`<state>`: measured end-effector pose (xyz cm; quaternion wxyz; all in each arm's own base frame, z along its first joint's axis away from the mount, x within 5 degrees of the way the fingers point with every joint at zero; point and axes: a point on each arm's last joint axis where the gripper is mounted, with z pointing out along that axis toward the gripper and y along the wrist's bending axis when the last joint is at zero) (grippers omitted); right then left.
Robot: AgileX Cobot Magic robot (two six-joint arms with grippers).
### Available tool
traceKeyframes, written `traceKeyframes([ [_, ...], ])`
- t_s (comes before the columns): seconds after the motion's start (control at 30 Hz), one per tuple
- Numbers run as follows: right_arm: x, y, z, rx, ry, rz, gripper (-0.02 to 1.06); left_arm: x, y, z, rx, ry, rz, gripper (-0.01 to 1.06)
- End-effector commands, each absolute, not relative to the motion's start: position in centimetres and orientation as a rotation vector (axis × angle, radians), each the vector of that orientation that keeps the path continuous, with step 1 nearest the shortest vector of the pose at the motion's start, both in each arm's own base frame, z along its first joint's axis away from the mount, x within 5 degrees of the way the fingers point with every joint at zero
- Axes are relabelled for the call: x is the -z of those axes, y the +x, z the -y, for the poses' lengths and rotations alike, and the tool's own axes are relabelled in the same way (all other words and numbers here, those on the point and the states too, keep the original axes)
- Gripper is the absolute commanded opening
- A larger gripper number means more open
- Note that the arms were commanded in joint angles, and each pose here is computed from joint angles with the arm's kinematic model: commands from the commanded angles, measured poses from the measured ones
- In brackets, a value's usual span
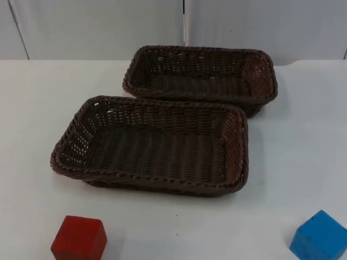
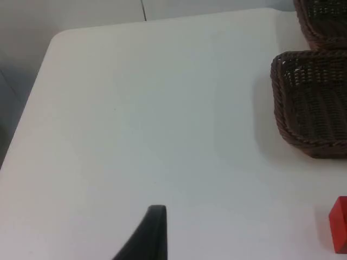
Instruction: Pick up one cube with the left hand and place it into the upper basket. Pick up one cube with the right hand and place it into the lower basket.
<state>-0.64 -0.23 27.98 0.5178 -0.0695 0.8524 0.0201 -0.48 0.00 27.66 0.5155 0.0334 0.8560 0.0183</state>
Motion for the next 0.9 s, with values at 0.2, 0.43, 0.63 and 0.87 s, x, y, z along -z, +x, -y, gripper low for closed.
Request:
traceKeyframes([
  [0.2,-28.0,-0.7,0.2,-0.048,-0.176,-2.040,0.78,-27.5,-0.5,0.2,-0.020,0.076,-2.059,1.05],
  [0.43,-28.0,-0.7,0.2,-0.045,-0.176,-2.040,0.78,-27.6,-0.5,0.3,0.004,0.077,-2.053,1.05],
  [0.63,-28.0,-0.7,0.2,-0.045,-0.176,-2.040,0.78,-29.0,0.2,0.4,0.019,0.076,-2.068,1.05],
  [0.87,-28.0,-0.7,0.2,-0.045,-0.176,-2.040,0.78,-29.0,1.4,0.5,0.018,0.105,-2.134,1.05],
])
